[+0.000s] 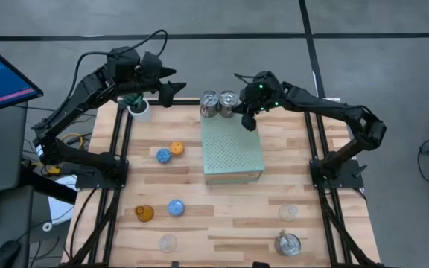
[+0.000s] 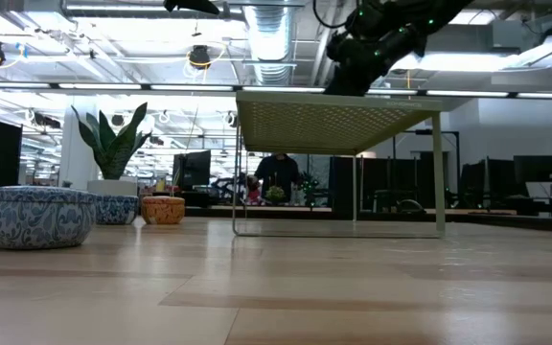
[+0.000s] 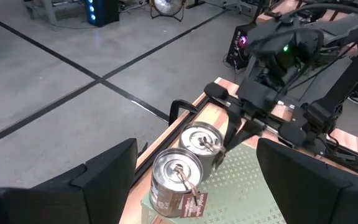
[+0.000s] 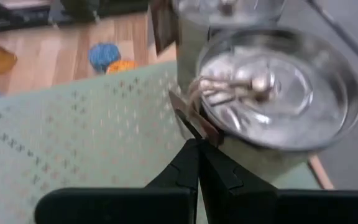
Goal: Pick & Place candle stick holders
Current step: Put the top silver scented candle on the shelf, then put the silver scented candle on the shelf
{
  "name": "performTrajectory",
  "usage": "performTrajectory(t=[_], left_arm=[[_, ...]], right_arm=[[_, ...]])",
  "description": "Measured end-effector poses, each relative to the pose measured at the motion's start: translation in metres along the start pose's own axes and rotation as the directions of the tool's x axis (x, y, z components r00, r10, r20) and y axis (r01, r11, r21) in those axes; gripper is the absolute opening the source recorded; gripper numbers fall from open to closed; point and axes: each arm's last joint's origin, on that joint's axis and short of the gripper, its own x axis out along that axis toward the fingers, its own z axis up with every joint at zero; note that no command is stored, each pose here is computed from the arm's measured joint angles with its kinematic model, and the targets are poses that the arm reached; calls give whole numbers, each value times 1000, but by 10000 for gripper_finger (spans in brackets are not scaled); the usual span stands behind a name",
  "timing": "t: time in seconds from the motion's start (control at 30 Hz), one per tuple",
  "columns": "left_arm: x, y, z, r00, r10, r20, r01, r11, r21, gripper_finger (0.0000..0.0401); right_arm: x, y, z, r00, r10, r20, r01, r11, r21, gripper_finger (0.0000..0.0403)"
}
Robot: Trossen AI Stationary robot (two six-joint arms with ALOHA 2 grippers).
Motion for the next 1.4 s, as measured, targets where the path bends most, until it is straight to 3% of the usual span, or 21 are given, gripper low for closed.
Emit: performTrajectory(t=[0.3,0.47,0.6,0.73,0.8,0.9,1.07,1.27,1.4], left_arm=[[0,0,0,1000,0,0,0,1000,1,330],[0,0,0,1000,0,0,0,1000,3,330],[0,0,0,1000,0,0,0,1000,4,330],[0,0,0,1000,0,-1,0,1000,4,330],[0,0,0,1000,0,-1,0,1000,4,330],[0,0,0,1000,0,-1,0,1000,4,330],[0,0,0,1000,-12,-3,12,1000,4,331],[0,0,-1,1000,-11,-10,11,1000,4,342],[0,-1,-1,1000,-13,-10,13,1000,4,347]], right_arm=[[-20,0,4,999,-18,-46,19,1000,23,0],[-76,20,19,967,0,-255,18,997,68,1],[-112,50,15,865,-26,-500,69,995,66,21],[-134,84,2,752,46,-658,52,990,128,75],[-135,102,1,751,72,-656,52,985,167,113],[-146,132,-4,749,188,-636,-38,970,241,183],[-154,179,-11,704,248,-666,-70,957,283,289],[-166,237,-26,588,321,-743,-100,940,327,366],[-172,276,-39,528,336,-780,-93,936,341,396]])
